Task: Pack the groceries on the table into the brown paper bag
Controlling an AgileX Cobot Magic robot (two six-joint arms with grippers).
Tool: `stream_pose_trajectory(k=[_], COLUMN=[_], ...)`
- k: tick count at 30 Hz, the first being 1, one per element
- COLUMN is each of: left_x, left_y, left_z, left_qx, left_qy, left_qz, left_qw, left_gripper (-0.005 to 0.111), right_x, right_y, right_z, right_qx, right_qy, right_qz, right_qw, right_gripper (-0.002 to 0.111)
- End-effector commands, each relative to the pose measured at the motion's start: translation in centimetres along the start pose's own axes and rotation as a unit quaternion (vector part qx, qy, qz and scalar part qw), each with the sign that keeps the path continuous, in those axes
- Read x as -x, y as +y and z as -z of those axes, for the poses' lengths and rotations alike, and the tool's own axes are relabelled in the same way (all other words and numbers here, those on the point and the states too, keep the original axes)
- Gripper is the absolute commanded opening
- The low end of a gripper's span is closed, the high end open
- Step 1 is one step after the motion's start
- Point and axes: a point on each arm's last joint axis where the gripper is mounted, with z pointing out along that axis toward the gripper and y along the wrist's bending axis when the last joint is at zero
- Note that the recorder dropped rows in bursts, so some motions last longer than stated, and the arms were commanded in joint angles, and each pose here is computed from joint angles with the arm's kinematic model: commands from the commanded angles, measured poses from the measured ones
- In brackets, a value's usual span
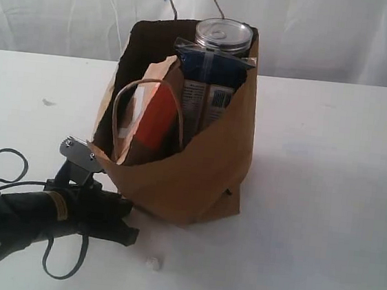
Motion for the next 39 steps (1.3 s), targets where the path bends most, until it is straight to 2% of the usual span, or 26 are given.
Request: stream_pose_trajectory(k=[1, 8, 16, 23, 29, 34, 39], left_x=[-2.0, -1.9, -1.6, -0.1, 3.1, 7.7, 12.3], left_y=[0.0, 0.3, 0.1, -0.2, -0.7, -1.4, -2.1], left_z=[1.3, 4.6, 7.6, 10.7, 14.3, 18.9, 22.3], left_qx=[0.004, 0.021, 0.019, 0.016, 0.009, 0.001, -0.001], left_qy=[0.057, 0.022, 0.008, 0.0, -0.032, -0.065, -0.068], left_qz=[0.01, 0.044, 0.045, 0.045, 0.045, 0.042, 0.037], left_qw=[0.998, 0.999, 0.999, 0.999, 0.998, 0.997, 0.997], left_gripper=[0.0, 0.0, 0.0, 0.0, 0.0, 0.0, 0.0], right_x=[-0.1, -0.1, -0.1, -0.1, -0.1, -0.1, -0.1], right_y=[0.0, 0.0, 0.0, 0.0, 0.0, 0.0, 0.0], right_z=[0.0, 0.0, 0.0, 0.0, 0.0, 0.0, 0.0], right_qx=[-0.003, -0.003, -0.003, -0.003, -0.003, -0.003, -0.003], right_qy=[-0.003, -0.003, -0.003, -0.003, -0.003, -0.003, -0.003], right_qz=[-0.003, -0.005, -0.013, -0.013, -0.013, -0.013, -0.013], right_qw=[1.0, 1.0, 1.0, 1.0, 1.0, 1.0, 1.0], right_gripper=[0.014, 0.014, 0.014, 0.014, 0.014, 0.014, 0.014])
